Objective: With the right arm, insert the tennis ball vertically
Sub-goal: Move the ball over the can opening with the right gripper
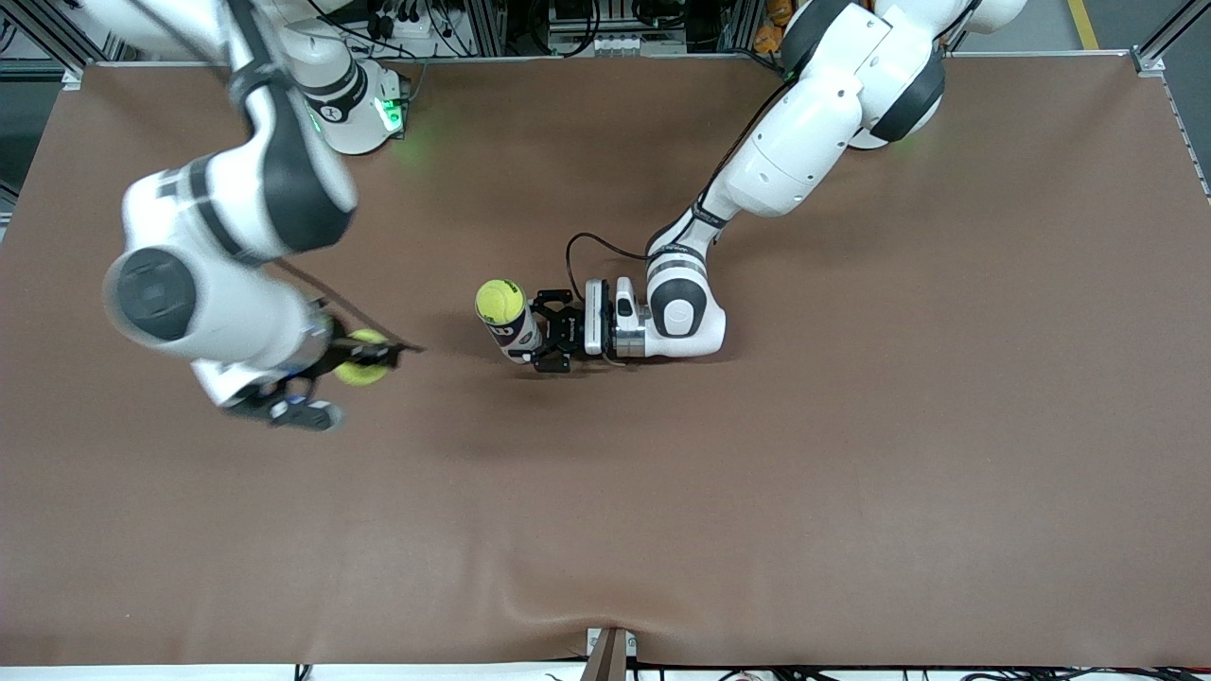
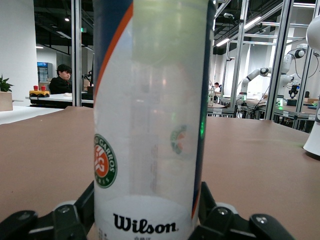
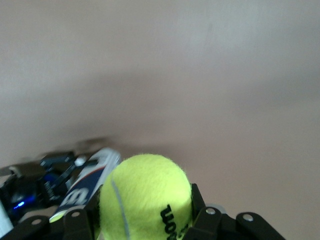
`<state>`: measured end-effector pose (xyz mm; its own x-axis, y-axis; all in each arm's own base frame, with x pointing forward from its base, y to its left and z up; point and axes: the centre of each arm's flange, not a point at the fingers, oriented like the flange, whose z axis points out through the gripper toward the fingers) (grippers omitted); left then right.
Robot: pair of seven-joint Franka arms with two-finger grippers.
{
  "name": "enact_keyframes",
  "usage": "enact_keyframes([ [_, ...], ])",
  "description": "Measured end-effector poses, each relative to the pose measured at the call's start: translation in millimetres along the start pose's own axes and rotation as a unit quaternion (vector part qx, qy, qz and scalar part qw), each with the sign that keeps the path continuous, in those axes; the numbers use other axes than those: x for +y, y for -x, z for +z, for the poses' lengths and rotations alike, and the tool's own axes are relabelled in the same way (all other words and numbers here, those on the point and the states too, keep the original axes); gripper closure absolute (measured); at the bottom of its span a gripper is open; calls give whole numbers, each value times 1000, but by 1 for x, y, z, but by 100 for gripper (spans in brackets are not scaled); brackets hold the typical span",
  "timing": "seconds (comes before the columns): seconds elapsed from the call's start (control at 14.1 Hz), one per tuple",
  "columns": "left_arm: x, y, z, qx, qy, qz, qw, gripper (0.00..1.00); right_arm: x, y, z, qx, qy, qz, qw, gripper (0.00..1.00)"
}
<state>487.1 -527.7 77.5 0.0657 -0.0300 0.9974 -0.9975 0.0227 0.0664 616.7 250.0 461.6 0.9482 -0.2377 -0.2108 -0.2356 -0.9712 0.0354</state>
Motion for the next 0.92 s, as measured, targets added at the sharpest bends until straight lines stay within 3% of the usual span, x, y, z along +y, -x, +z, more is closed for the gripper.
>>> enact_keyframes([
  [0.28, 0, 0, 0, 0, 0, 0, 1000, 19, -64, 56, 34, -17, 34, 43, 998, 33],
  [0.64, 0, 0, 0, 0, 0, 0, 1000, 19, -80, 72, 44, -44, 19, 65, 997, 33],
  [0.92, 0, 0, 0, 0, 0, 0, 1000, 19, -90, 72, 66, -51, 29, 67, 996, 33],
])
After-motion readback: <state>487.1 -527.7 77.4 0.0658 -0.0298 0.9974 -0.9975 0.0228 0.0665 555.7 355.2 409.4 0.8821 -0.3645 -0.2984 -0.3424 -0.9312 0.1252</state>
